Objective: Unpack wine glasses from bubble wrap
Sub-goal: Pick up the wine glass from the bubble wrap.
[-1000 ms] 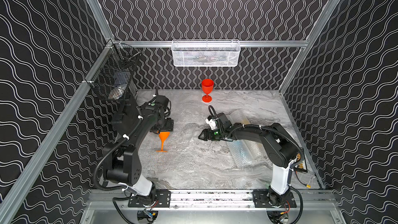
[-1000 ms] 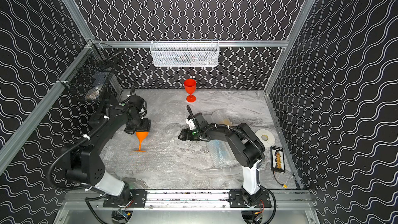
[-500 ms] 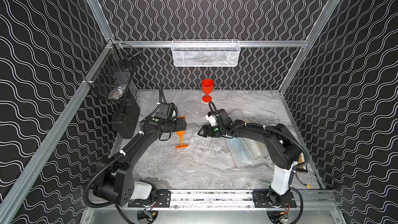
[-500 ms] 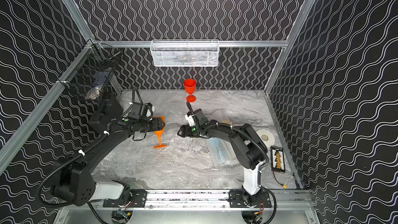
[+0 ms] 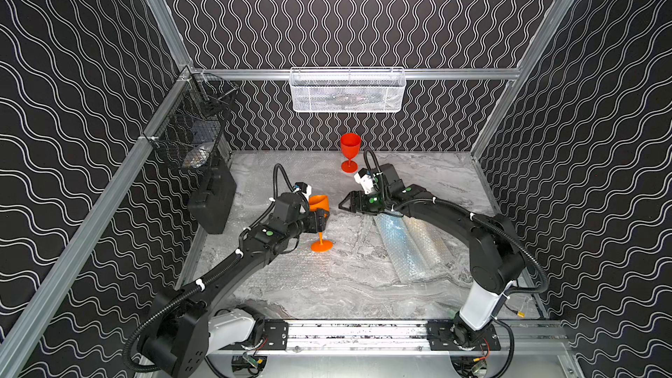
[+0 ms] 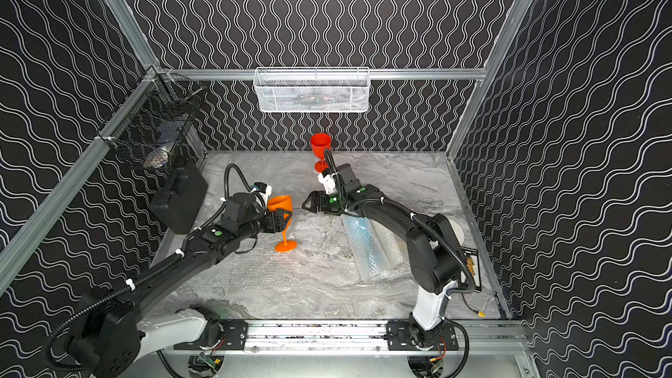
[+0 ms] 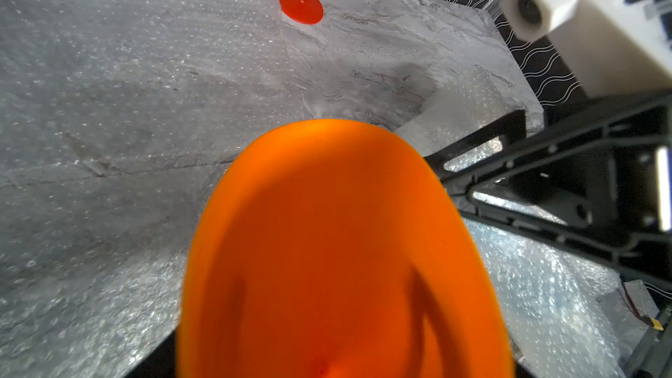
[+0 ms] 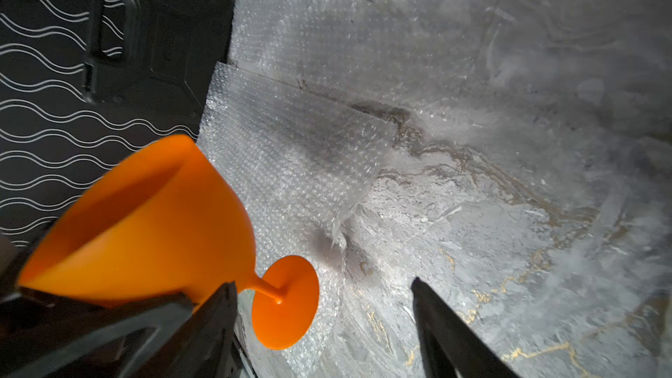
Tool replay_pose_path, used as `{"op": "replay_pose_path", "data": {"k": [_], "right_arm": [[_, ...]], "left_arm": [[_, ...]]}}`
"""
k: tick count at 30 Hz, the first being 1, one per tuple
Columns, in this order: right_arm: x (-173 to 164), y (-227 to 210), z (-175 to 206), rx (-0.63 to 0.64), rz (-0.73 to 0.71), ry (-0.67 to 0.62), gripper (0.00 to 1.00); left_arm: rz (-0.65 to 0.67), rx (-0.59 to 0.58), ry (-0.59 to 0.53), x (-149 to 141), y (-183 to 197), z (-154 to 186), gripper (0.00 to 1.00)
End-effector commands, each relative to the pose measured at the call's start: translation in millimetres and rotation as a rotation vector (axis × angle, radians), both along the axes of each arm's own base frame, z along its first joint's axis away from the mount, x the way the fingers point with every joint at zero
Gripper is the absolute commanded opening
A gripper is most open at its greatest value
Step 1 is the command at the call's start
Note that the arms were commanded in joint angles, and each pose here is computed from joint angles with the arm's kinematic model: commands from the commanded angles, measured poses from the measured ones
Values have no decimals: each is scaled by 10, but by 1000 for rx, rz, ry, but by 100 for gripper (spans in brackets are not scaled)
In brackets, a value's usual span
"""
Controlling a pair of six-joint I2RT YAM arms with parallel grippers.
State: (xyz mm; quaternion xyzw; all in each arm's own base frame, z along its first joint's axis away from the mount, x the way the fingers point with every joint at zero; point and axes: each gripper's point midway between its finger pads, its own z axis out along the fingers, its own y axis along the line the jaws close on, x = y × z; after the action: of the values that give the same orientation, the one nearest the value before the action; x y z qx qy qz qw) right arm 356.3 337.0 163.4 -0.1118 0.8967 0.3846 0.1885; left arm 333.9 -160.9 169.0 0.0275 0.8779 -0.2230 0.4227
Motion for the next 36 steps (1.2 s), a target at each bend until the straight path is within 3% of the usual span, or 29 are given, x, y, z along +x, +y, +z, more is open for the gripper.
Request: {"op": "replay_pose_path", "data": {"k": [1,11,17,28,36], "right_arm": [[-110,-37,144,-25,30,28,77],[-156,-198,601,-139,45,2,72],[-201,-359,808,-245,59,-20,69],[-551,-149,624,-348,209,97,60],[-549,-101,483,-385,226,106,49]], "left_arm": [[-14,2,-173,82,-69,261,72],[-182,25,-370,-161,-448,372,71],[-253,29,-414,-316,-555,312,71],[-303,31,-431,-427,-620,295,71],[-307,41,-432,-442,-626,288,71]]}}
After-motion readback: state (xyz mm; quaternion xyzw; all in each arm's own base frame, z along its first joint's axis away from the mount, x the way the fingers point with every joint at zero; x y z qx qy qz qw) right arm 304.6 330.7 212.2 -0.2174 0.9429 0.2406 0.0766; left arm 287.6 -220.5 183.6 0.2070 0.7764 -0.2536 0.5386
